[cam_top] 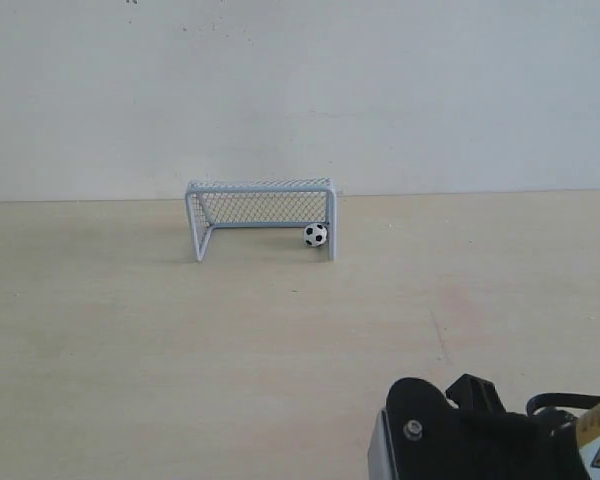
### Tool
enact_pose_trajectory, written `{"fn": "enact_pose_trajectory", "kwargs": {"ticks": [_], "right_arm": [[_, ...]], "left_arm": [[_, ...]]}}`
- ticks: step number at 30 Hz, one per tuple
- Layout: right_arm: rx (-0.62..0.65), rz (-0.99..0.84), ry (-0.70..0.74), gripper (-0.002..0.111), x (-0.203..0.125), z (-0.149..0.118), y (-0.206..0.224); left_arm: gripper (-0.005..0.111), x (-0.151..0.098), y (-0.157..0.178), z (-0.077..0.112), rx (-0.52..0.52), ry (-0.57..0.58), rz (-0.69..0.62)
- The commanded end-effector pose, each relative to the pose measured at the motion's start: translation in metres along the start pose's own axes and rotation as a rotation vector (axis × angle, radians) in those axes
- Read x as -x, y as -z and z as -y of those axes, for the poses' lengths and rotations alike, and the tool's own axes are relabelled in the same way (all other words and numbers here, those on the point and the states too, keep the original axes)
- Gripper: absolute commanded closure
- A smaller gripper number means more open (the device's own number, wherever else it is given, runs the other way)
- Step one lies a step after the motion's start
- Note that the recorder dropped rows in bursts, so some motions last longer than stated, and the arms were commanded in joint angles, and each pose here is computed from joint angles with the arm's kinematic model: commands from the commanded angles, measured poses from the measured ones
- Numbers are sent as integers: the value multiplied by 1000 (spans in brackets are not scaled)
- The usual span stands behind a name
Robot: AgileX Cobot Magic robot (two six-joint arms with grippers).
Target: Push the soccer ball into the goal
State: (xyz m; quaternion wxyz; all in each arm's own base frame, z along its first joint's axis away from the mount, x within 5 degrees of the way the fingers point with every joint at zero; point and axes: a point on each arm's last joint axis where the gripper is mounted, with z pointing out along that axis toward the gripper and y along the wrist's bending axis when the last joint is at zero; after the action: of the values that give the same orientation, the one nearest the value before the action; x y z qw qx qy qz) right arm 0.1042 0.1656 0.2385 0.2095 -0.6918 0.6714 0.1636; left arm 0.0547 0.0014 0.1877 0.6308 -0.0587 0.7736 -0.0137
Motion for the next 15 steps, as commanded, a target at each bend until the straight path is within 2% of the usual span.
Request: {"fn": "enact_pose_trajectory", "kwargs": {"ticks": [1, 5, 15], "right_arm": [[-56, 75, 18, 108, 2, -6, 19], [-123, 158, 48, 108, 1, -14, 42], [-304, 249, -64, 108, -14, -9, 78]], "left_arm": [[102, -1, 0, 0, -4, -8, 0], [102, -1, 0, 0, -4, -8, 0], [102, -1, 0, 0, -4, -8, 0]]}}
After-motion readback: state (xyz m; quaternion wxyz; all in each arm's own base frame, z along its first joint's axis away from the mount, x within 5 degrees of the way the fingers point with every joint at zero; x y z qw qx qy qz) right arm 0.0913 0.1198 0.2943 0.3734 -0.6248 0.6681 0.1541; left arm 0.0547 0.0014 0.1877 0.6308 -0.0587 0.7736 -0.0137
